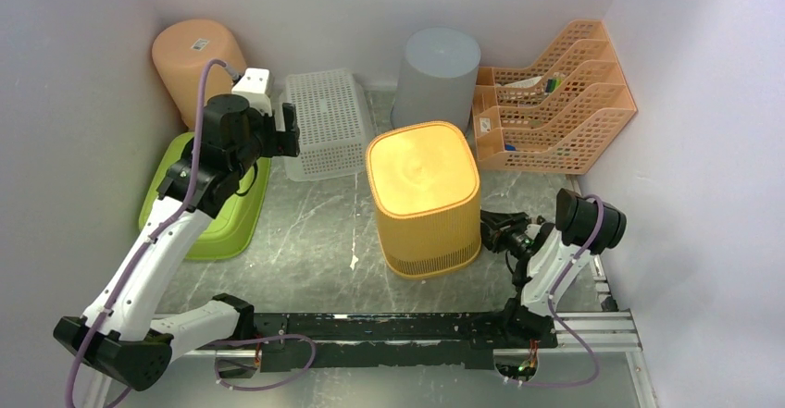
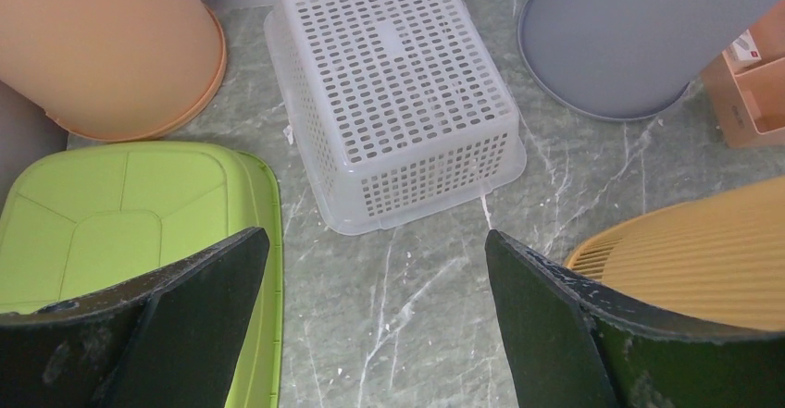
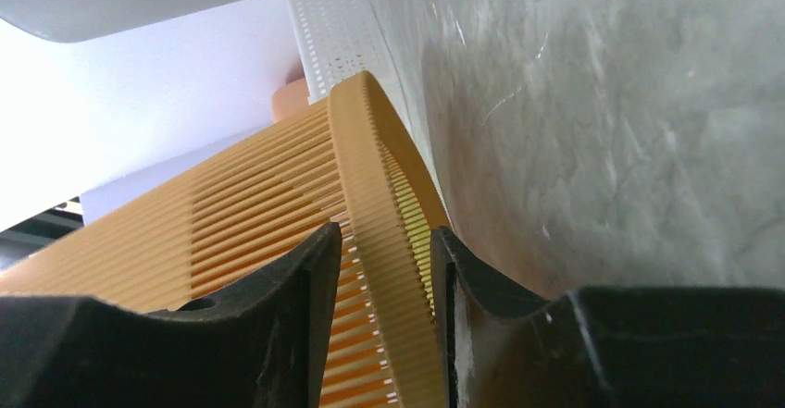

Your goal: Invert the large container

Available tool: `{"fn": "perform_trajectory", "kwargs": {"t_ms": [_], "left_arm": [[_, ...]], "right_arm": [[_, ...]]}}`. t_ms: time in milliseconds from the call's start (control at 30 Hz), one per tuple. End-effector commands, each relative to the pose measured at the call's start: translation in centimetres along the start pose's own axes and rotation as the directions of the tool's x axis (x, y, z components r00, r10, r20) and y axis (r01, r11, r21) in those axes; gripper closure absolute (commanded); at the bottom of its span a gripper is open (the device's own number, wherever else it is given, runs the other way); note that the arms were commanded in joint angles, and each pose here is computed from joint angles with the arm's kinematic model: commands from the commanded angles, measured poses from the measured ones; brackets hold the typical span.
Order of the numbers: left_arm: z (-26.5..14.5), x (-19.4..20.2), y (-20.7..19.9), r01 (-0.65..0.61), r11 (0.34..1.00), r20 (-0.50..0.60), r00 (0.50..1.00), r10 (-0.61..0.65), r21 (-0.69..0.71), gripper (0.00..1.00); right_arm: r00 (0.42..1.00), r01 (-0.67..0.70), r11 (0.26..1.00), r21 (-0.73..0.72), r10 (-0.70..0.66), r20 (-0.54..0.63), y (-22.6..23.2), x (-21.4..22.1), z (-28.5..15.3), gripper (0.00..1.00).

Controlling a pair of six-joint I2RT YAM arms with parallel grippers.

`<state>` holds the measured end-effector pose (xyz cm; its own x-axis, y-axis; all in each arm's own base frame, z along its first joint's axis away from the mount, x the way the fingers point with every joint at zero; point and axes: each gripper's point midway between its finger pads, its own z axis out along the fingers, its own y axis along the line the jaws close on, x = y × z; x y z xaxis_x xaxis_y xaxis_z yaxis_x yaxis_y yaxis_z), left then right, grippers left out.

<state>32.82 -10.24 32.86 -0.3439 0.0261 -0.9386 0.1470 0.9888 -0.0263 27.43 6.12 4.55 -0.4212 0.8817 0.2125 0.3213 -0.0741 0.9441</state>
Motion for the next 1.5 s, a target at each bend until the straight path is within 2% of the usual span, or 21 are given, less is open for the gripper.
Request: {"fn": "perform_trajectory", "kwargs": {"t_ms": [0,367,500,633,700,800,833,1000,1133,1233,1467], "left_arm": [[0.0,-0.2,-0.2,-0.006,1.0,0.021,1.0,0.006,0.006,0.0],[1.2,0.7,-0.6,-0.005,1.0,0.0,1.0,0.005,0.013,0.0],[1.6,1.0,-0.8,-0.006,1.0,-0.007,1.0,0.006,0.017,0.01],[2.0,1.3,-0.9,-0.006,1.0,-0.014,1.0,0.007,0.021,0.0],[2.2,1.4,-1.0,-0.003,1.0,-0.014,1.0,0.003,0.025,0.01],[2.4,1.7,-1.2,0.002,0.999,-0.012,1.0,-0.002,0.033,0.01],[2.4,1.8,-1.3,0.005,0.999,-0.012,1.0,-0.004,0.034,0.01],[2.7,1.9,-1.8,0.01,0.998,-0.006,1.0,-0.01,0.056,0.0],[3.0,2.0,-1.8,0.0,0.999,-0.011,1.0,0.001,0.054,0.01],[3.2,2.1,-2.1,0.004,0.998,-0.009,1.0,-0.004,0.066,0.0],[3.5,2.3,-2.4,0.01,0.997,-0.007,1.0,-0.009,0.082,0.0]], "right_arm": [[0.983,0.182,0.971,-0.154,-0.175,0.059,3.6,-1.2,-0.3,0.6],[0.967,0.203,0.973,-0.112,-0.181,0.179,3.4,-6.3,0.6,0.59],[0.946,0.261,0.962,-0.081,-0.239,0.217,4.3,-7.2,0.7,0.59],[0.9,0.369,0.929,-0.033,-0.348,0.264,6.9,-8.3,0.5,0.59],[0.849,0.448,0.893,0.049,-0.442,0.29,8.2,-9.1,0.2,0.58],[0.705,0.597,0.773,0.215,-0.634,0.319,10.5,-10.1,-0.9,0.56],[0.686,0.618,0.75,0.234,-0.66,0.305,11.2,-10.1,-1.0,0.56],[0.679,0.652,0.697,0.297,-0.712,0.179,10.3,-9.1,0.6,0.56],[0.597,0.653,0.556,0.514,-0.796,0.104,8.8,-9.0,0.2,0.56],[0.552,0.656,0.487,0.576,-0.83,0.073,8.8,-8.4,-0.2,0.56],[0.476,0.762,0.375,0.528,-0.877,-0.064,8.3,-4.5,2.5,0.56]]}}
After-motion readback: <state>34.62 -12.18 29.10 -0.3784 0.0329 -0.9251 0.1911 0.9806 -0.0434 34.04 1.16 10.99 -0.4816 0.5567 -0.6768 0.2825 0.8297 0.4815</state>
